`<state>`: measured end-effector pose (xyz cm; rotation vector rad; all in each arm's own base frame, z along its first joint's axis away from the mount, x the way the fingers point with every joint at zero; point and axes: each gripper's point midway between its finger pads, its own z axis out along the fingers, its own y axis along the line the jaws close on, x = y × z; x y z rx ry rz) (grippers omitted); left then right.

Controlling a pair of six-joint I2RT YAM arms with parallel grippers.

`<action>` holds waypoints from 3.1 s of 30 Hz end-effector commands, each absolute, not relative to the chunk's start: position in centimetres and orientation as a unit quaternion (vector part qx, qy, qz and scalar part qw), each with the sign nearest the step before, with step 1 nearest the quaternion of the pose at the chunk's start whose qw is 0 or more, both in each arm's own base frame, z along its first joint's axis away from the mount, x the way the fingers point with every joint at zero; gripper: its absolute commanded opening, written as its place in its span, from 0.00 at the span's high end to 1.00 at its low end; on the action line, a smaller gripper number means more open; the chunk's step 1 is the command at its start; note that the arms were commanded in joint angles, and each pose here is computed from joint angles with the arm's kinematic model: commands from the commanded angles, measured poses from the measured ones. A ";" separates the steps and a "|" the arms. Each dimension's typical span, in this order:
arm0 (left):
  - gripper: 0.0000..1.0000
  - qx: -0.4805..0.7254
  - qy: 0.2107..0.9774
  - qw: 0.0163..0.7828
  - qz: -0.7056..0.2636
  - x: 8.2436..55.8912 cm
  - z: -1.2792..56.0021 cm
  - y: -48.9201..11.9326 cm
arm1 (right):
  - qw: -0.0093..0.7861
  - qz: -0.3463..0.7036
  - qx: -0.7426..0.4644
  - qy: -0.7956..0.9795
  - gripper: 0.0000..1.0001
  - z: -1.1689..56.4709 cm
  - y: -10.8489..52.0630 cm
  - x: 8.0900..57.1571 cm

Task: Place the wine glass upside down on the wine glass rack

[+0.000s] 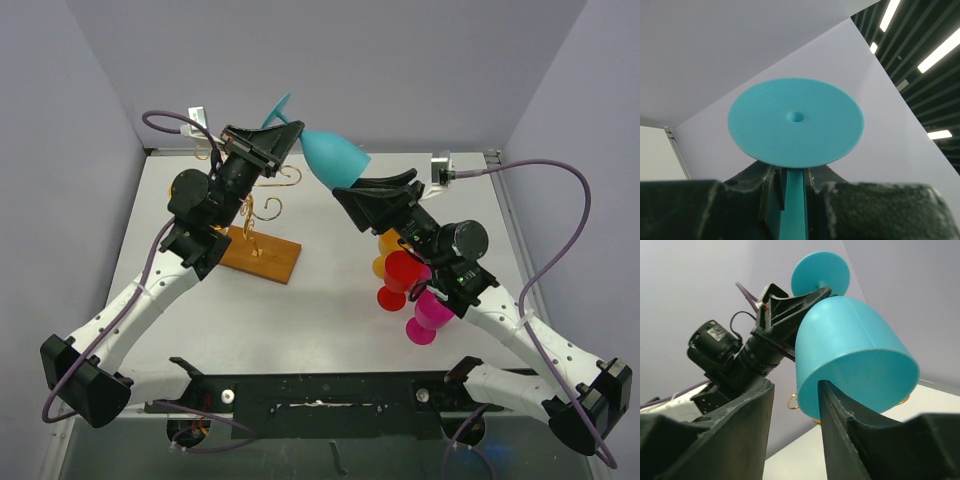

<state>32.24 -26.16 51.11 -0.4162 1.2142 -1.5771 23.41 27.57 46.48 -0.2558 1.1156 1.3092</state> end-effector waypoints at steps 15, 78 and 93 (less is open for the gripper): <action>0.98 0.056 0.557 0.677 -0.478 30.6 51.4 -23.4 | 0.637 0.481 -0.017 0.602 0.16 44.4 22.6 24.1; 1.00 0.333 0.475 0.668 -0.466 27.6 44.7 -29.8 | 0.401 0.610 0.131 0.671 0.86 48.2 29.3 27.3; 0.37 0.237 0.498 0.709 -0.440 26.1 45.3 -25.4 | 0.423 0.567 0.203 0.677 1.00 47.5 27.3 29.4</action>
